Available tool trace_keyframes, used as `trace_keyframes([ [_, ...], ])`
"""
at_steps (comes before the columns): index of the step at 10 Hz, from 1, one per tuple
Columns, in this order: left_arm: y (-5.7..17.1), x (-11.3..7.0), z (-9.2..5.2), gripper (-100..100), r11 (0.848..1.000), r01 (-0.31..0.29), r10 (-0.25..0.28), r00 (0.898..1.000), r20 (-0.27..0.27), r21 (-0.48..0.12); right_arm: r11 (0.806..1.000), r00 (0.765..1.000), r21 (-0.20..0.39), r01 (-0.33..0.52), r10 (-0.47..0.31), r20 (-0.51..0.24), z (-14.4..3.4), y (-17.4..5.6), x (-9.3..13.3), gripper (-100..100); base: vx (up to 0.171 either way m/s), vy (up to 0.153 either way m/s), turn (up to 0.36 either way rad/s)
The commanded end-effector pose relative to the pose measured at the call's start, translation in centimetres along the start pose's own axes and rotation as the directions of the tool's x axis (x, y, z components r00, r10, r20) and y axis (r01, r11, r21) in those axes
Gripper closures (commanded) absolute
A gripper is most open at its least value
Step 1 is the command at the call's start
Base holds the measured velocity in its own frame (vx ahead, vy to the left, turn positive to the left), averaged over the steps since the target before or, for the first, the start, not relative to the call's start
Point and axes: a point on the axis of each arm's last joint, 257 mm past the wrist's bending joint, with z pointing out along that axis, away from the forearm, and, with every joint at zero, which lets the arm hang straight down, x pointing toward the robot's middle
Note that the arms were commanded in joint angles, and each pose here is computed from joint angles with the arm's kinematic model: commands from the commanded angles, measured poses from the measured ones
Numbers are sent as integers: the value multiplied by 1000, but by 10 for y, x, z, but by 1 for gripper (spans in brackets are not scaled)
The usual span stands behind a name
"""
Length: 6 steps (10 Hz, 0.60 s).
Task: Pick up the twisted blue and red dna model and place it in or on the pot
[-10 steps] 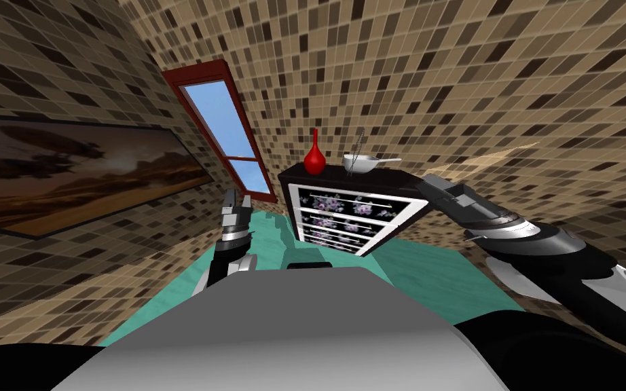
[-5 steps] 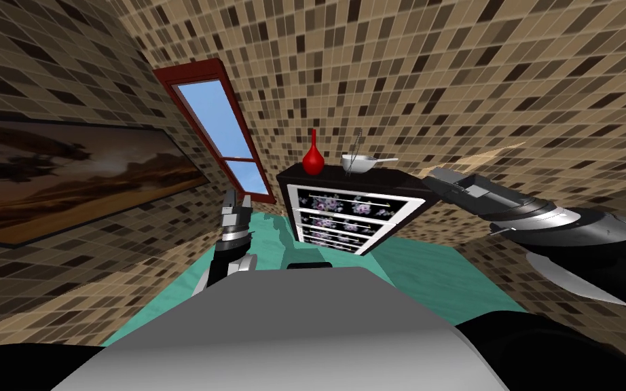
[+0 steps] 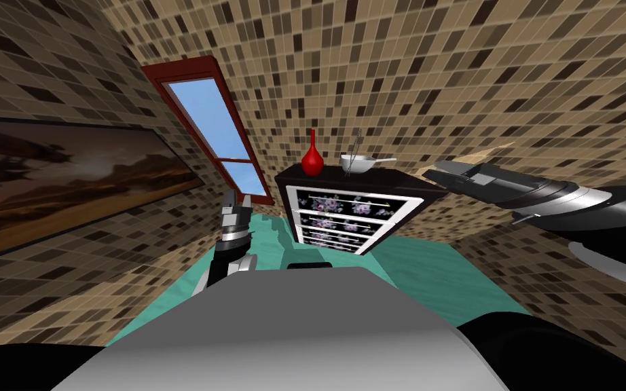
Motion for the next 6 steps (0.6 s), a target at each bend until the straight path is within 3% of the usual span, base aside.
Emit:
trace_keyframes([
  [1,0,0,0,0,1000,0,0,1000,0,0,1000,1000,-15,12,-13,-27,7,-3,-4,-100,40,34,-46],
  [2,0,0,0,0,1000,0,0,1000,0,0,1000,999,-25,15,-16,-31,10,-1,-4,-100,14,8,5],
  [3,0,0,0,0,1000,0,0,1000,0,0,1000,998,-9,22,-23,-61,10,-13,-9,-100,33,16,-63],
  [4,0,0,0,0,1000,0,0,1000,0,0,999,997,-32,29,-31,-71,18,-8,-9,-100,34,24,-48],
  [5,0,0,0,0,1000,0,0,1000,0,0,1000,995,-7,30,-31,-94,17,-22,-14,-100,54,44,-71],
  [6,0,0,0,0,1000,0,0,1000,0,0,999,994,-30,36,-39,-104,24,-17,-14,-100,46,47,-45],
])
